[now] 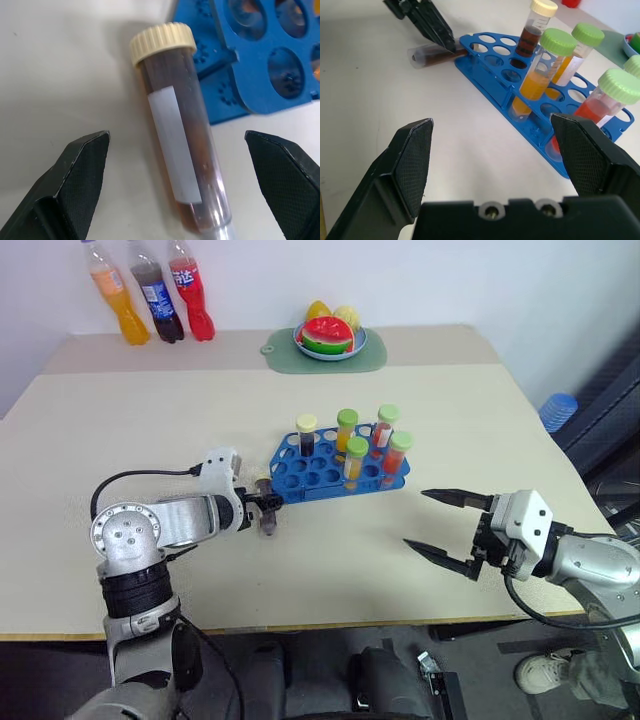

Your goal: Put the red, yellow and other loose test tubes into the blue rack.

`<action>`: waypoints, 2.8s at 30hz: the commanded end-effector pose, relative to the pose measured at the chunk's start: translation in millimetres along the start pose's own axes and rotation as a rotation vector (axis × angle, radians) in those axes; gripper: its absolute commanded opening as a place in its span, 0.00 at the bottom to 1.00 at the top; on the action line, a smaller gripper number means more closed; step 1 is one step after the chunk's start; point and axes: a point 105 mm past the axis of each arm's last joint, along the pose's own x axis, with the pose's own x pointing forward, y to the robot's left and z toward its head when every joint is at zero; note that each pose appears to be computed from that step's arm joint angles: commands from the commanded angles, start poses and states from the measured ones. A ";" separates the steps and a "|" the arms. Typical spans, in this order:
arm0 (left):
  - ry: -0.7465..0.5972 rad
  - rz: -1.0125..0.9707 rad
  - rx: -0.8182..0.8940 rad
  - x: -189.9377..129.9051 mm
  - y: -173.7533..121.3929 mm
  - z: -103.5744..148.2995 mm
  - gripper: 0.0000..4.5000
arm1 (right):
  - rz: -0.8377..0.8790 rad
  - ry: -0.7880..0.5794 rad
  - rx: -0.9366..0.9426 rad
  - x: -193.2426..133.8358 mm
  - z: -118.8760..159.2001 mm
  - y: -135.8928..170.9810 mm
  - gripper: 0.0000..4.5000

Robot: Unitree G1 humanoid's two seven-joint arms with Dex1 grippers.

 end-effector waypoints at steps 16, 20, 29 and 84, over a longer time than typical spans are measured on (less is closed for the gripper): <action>0.009 0.009 0.076 -22.8 35.4 1.5 0.20 | -0.049 -0.031 0.003 -7.5 12.4 7.4 0.92; -0.251 -0.225 0.222 -49.5 23.3 18.1 0.20 | -0.060 -0.038 0.014 -6.4 12.7 8.4 0.92; -0.784 -0.562 0.587 -78.3 -17.1 52.2 0.20 | -0.098 -0.056 0.022 -1.4 15.5 6.7 0.92; -0.691 -0.904 0.757 33.7 -52.5 49.9 0.20 | -0.354 0.005 0.111 -9.1 -3.1 30.5 0.92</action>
